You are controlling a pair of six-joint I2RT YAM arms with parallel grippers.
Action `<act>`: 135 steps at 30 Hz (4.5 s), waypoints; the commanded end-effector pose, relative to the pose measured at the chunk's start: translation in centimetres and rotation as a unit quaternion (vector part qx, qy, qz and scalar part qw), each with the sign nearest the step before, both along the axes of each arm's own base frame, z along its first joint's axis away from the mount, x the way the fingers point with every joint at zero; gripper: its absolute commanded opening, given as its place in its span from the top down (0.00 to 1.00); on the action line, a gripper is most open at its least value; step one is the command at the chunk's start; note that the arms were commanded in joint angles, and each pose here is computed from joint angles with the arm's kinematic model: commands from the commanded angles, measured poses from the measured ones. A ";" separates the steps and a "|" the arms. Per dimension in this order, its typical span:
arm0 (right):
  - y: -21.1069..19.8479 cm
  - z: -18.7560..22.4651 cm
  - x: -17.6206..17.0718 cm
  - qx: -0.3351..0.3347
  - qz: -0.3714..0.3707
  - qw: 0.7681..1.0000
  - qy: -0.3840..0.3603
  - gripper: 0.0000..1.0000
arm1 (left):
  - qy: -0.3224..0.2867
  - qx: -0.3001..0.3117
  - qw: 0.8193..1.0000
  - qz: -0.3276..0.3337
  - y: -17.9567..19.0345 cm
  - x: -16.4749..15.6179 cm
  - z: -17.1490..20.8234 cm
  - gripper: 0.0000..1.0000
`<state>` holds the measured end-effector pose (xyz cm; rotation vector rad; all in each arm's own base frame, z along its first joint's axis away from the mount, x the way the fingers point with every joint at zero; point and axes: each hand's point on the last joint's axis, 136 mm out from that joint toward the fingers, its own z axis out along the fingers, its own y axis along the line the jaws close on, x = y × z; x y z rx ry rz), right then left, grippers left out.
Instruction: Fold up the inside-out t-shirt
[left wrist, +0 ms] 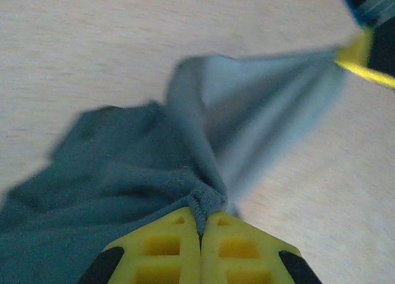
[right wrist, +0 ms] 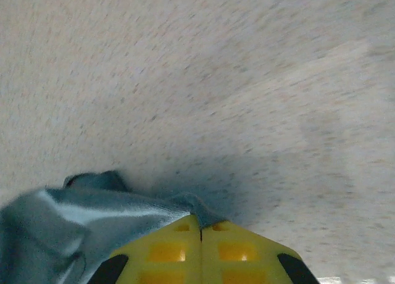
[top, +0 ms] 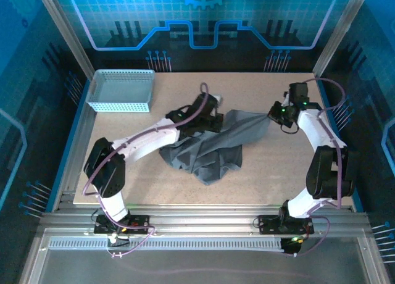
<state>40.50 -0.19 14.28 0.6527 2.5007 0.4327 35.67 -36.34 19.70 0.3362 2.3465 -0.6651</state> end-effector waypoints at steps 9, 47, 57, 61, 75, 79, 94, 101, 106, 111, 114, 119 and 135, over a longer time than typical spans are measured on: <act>-1.9 1.5 -2.7 -0.087 -0.007 0.996 0.009 0.41 | 0.017 -0.018 0.999 -0.021 -0.9 -4.0 0.8 0.42; 31.1 -6.2 -7.6 -0.222 0.319 0.921 0.006 0.72 | 0.185 -0.097 0.962 0.177 16.3 5.9 -13.0 1.00; 24.2 5.9 -8.7 -0.192 0.298 0.927 -0.124 1.00 | 0.070 -0.067 0.971 0.217 21.0 4.6 -3.6 1.00; 21.2 10.9 -10.0 -0.155 0.284 0.929 -0.178 1.00 | 0.004 -0.065 0.972 0.224 22.8 2.3 2.3 1.00; 24.6 8.3 -12.0 -0.035 0.347 0.917 -0.194 0.58 | 0.048 -0.103 0.982 0.152 20.0 -2.0 2.0 1.00; 31.7 7.0 -12.2 -0.027 0.406 0.888 -0.215 0.39 | 0.050 -0.110 0.981 0.154 19.7 -2.1 1.9 1.00; 41.2 1.6 -8.2 -0.017 0.447 0.866 -0.221 0.38 | 0.056 -0.129 0.979 0.145 19.0 -2.5 2.3 1.00; 37.8 0.2 -5.3 -0.032 0.398 0.897 -0.188 1.00 | 0.057 -0.139 0.979 0.138 18.7 -2.7 2.7 1.00; 33.8 3.8 -8.5 -0.044 0.411 0.885 -0.215 1.00 | 0.052 -0.137 0.982 0.118 18.3 -2.9 3.0 0.92; 30.3 4.6 -12.0 -0.043 0.425 0.885 -0.185 1.00 | 0.057 -0.074 0.987 0.131 19.6 -2.3 0.5 0.76; 29.1 3.9 -13.1 -0.040 0.424 0.889 -0.168 1.00 | 0.079 -0.009 0.982 0.169 21.6 -1.6 -2.2 0.74; 27.3 2.8 -12.9 -0.032 0.395 0.908 -0.135 1.00 | 0.086 0.024 0.982 0.164 21.0 -2.8 -3.5 0.58; 29.6 6.8 -13.0 0.003 0.411 0.897 -0.163 1.00 | -0.013 0.041 0.993 0.112 13.6 -7.1 -5.4 0.15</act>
